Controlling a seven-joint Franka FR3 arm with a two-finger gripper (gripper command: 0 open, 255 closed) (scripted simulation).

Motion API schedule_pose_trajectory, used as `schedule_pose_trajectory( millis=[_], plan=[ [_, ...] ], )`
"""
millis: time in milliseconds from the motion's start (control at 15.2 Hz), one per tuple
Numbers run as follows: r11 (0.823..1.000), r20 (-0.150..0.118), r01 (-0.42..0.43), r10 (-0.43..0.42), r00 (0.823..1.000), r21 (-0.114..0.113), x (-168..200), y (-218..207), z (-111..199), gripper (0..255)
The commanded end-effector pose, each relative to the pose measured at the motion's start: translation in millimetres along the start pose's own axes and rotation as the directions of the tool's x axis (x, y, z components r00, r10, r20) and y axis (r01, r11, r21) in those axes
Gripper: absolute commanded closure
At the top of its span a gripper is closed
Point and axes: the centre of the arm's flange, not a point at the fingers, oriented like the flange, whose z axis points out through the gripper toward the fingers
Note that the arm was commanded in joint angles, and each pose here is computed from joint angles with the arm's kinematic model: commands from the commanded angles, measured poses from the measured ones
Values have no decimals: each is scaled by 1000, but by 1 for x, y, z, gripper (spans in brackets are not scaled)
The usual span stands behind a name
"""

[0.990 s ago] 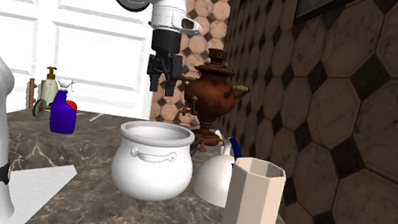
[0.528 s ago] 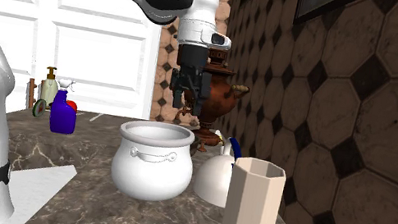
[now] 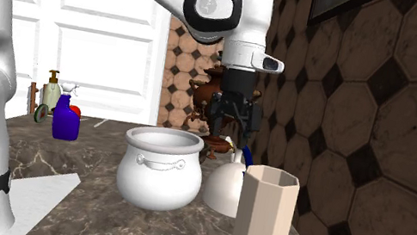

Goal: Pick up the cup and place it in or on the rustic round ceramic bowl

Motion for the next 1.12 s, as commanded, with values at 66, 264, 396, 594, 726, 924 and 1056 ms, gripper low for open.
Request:
schedule_pose_trajectory(
  millis=[66, 264, 396, 594, 726, 924, 1056],
  plan=[
    [1000, 0, -3, 3, 1000, 5, 14, 37, 14, 0],
    [1000, 1, -7, 7, 1000, 9, 26, 66, 26, 0],
    [1000, 1, -7, 7, 1000, 9, 26, 65, 36, 0],
    [1000, 1, -7, 7, 1000, 9, 26, 65, 52, 0],
    [1000, 1, -7, 7, 1000, 9, 26, 65, 63, 0],
    [1000, 1, -7, 7, 1000, 9, 26, 65, 66, 0],
    [1000, 1, -7, 7, 1000, 9, 26, 65, 66, 0]
  ],
)
